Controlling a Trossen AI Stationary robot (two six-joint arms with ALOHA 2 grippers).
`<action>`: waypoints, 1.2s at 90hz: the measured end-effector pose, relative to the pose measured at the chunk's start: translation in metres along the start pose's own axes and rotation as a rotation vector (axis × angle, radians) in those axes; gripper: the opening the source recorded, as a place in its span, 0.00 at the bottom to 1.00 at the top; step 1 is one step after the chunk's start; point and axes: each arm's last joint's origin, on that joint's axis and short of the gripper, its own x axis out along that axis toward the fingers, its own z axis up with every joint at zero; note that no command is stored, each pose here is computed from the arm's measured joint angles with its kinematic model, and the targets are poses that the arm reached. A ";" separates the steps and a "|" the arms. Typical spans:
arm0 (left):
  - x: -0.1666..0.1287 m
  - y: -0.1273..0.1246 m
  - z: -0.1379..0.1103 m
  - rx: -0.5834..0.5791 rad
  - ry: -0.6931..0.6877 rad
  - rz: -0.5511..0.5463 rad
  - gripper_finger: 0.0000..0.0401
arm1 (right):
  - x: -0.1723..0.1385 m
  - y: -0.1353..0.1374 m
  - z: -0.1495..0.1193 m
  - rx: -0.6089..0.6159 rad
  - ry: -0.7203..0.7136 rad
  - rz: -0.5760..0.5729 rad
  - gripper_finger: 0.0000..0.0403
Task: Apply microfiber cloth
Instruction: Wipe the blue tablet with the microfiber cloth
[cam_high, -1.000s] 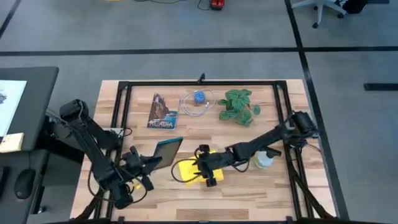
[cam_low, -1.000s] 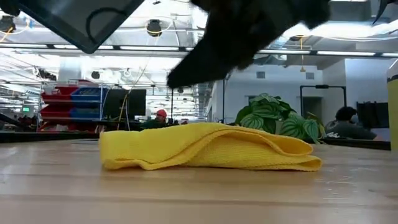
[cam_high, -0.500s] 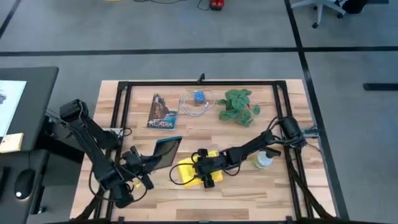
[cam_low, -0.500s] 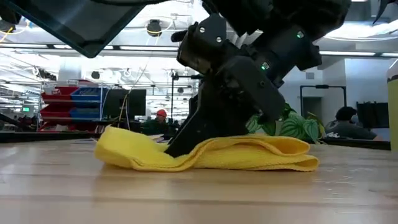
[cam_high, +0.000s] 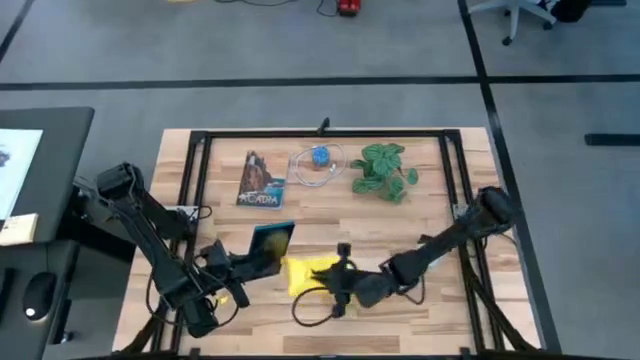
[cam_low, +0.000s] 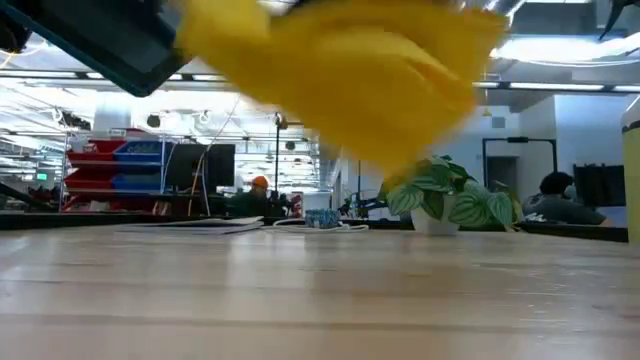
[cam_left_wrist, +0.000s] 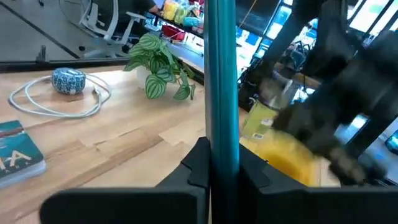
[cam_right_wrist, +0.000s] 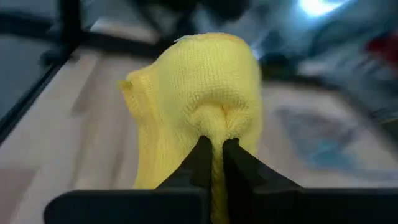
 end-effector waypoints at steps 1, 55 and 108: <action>0.000 0.000 -0.001 -0.003 -0.001 0.001 0.03 | -0.002 -0.001 0.003 -0.007 -0.015 -0.005 0.01; 0.045 -0.037 0.002 0.058 0.075 -0.022 0.03 | 0.044 -0.047 0.040 -0.229 -0.313 -0.115 0.01; 0.048 -0.043 0.015 0.084 0.045 -0.042 0.03 | 0.043 -0.050 0.043 -0.397 -0.211 -0.282 0.01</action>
